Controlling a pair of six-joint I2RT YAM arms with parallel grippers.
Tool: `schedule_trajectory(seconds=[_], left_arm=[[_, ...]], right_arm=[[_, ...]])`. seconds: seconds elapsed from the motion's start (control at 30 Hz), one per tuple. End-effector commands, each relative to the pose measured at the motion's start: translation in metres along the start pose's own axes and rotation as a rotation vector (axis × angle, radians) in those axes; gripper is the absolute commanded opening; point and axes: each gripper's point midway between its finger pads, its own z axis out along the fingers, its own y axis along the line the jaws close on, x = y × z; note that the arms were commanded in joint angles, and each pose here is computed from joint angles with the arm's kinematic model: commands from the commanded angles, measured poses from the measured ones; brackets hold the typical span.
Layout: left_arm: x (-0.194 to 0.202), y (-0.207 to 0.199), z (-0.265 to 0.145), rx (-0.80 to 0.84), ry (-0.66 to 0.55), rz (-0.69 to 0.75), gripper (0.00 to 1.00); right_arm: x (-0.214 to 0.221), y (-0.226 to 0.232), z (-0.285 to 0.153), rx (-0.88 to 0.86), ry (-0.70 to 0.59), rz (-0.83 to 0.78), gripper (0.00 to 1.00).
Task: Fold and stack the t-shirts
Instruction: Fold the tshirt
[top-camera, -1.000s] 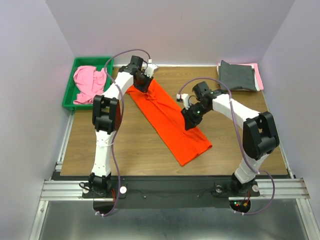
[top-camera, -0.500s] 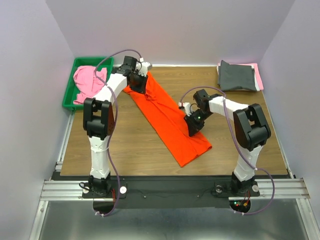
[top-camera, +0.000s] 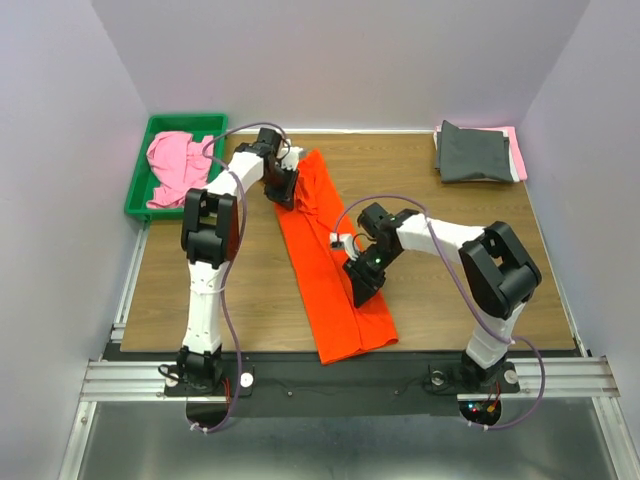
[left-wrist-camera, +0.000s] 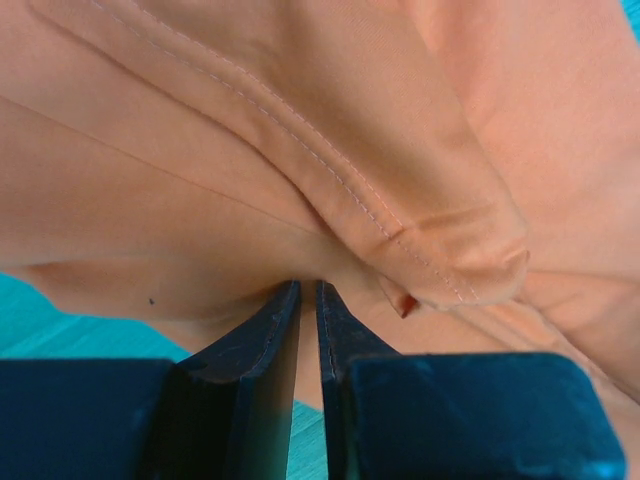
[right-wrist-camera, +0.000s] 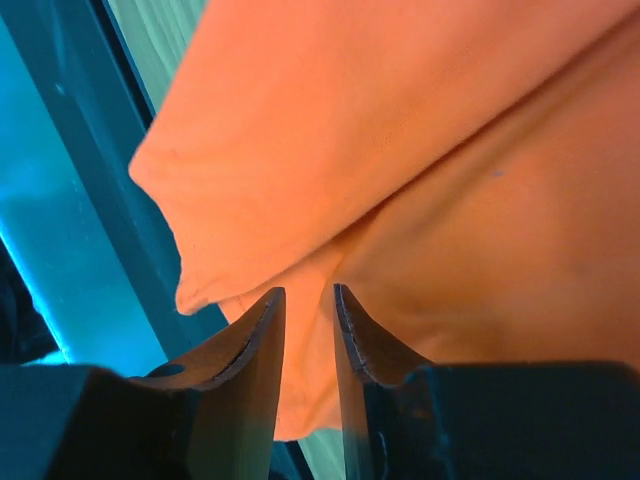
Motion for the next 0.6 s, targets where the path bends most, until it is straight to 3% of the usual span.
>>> schedule_trajectory(seconds=[0.0,0.07,0.1,0.27,0.43,0.47,0.57], left_arm=[[-0.011,-0.001,0.012,0.018,0.01,0.017,0.24],[-0.021,0.004,0.029,0.026,0.003,0.03,0.24],[-0.051,0.004,0.022,0.02,-0.071,0.072,0.24],[-0.116,-0.002,0.02,0.002,-0.267,0.2,0.27],[-0.17,-0.016,-0.039,-0.025,-0.496,0.261,0.35],[-0.179,-0.022,-0.066,-0.034,-0.544,0.272,0.35],[-0.178,-0.028,-0.096,-0.043,-0.573,0.256,0.35]], right_arm=[[-0.041,0.008,-0.036,0.025,-0.145,-0.05,0.33],[-0.044,-0.002,-0.044,0.054,-0.164,-0.022,0.34],[-0.044,-0.008,-0.047,0.058,-0.172,-0.001,0.34],[-0.053,-0.033,-0.065,0.11,-0.219,0.036,0.35],[-0.077,-0.056,-0.085,0.156,-0.274,0.044,0.35],[-0.081,-0.061,-0.085,0.159,-0.274,0.049,0.35],[-0.093,-0.072,-0.086,0.179,-0.28,0.036,0.34]])
